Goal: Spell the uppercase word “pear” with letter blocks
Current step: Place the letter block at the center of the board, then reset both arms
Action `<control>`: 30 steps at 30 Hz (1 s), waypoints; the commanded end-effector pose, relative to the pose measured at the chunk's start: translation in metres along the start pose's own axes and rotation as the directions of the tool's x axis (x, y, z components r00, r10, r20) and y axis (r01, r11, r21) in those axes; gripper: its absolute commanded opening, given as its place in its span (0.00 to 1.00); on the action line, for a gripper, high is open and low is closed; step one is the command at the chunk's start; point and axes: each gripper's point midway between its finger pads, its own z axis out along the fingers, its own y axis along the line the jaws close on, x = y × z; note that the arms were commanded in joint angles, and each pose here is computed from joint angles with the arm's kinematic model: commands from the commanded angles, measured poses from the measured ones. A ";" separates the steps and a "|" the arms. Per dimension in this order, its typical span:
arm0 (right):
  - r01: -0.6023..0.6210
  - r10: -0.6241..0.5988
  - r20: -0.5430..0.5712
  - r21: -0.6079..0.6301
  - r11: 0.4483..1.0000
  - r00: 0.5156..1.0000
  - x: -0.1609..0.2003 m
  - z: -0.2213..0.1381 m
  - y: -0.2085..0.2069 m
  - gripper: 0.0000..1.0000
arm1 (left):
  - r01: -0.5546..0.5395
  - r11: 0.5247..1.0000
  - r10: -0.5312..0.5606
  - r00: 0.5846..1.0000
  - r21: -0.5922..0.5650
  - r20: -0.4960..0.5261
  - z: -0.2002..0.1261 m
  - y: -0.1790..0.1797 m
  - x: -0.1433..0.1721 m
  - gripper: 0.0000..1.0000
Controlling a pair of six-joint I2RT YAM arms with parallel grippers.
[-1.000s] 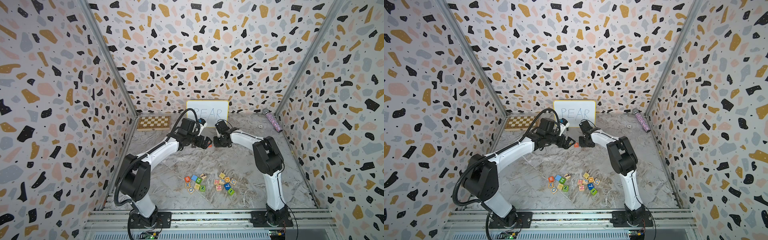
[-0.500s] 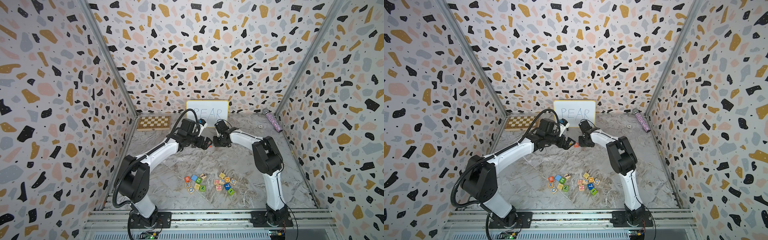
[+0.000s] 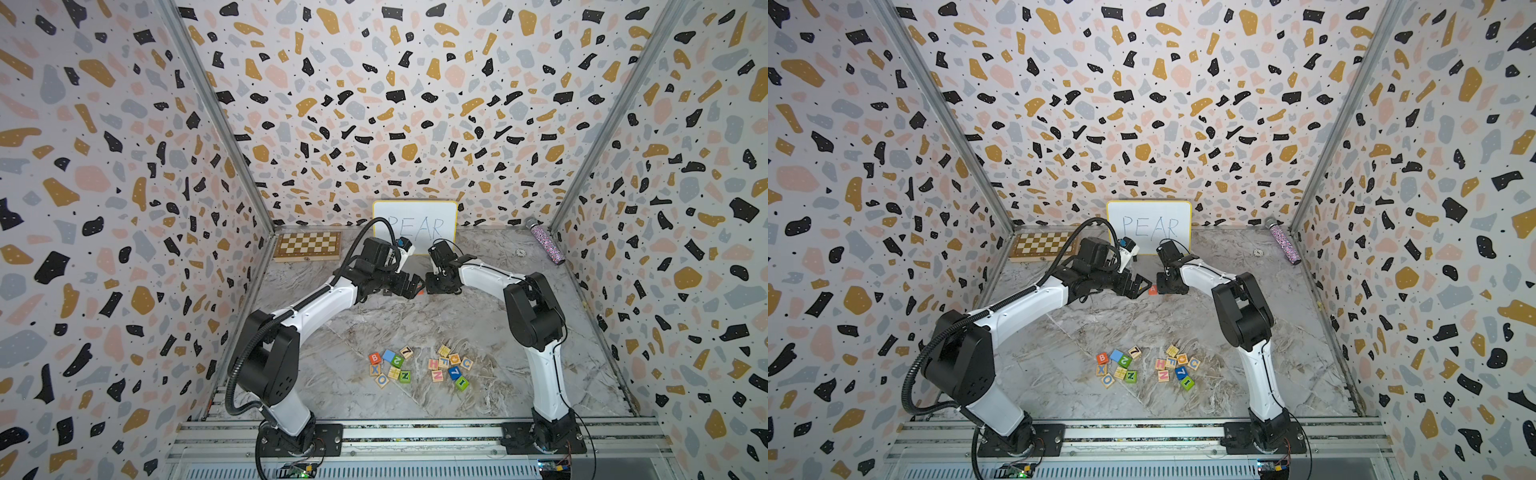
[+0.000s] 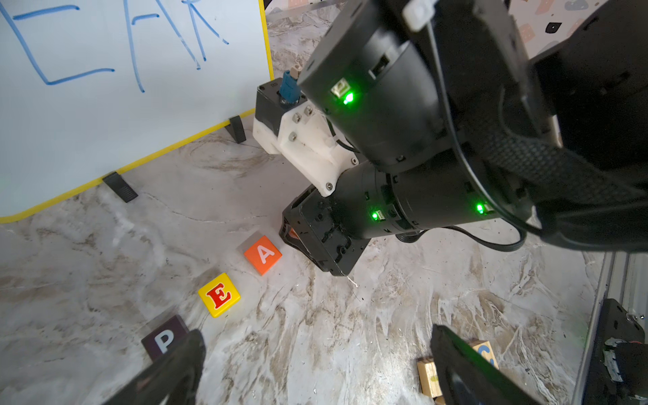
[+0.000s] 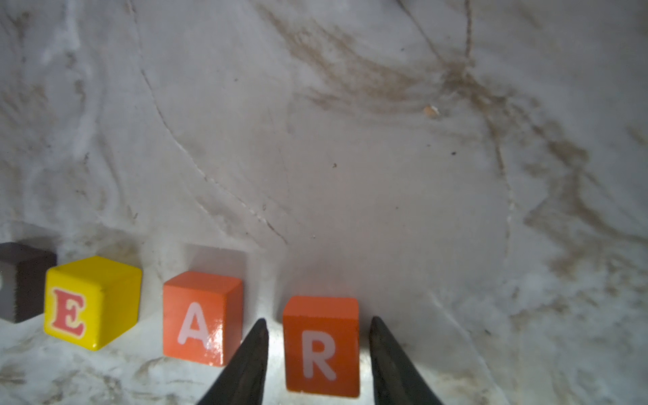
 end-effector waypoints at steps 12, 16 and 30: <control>0.041 -0.040 0.066 -0.011 0.999 0.997 -0.021 -0.045 0.006 0.47 | 0.001 1.000 -0.001 1.000 0.023 0.025 -0.010 -0.011 -0.018 0.99; 0.062 -0.057 0.128 -0.038 0.997 0.990 -0.028 -0.065 0.009 0.48 | 0.004 1.000 -0.004 1.000 0.014 0.020 -0.014 -0.012 -0.021 0.99; 0.073 -0.012 0.412 -0.132 0.989 0.911 -0.044 -0.166 -0.010 0.50 | 0.006 1.000 -0.005 0.997 -0.016 0.076 -0.052 -0.022 -0.043 0.99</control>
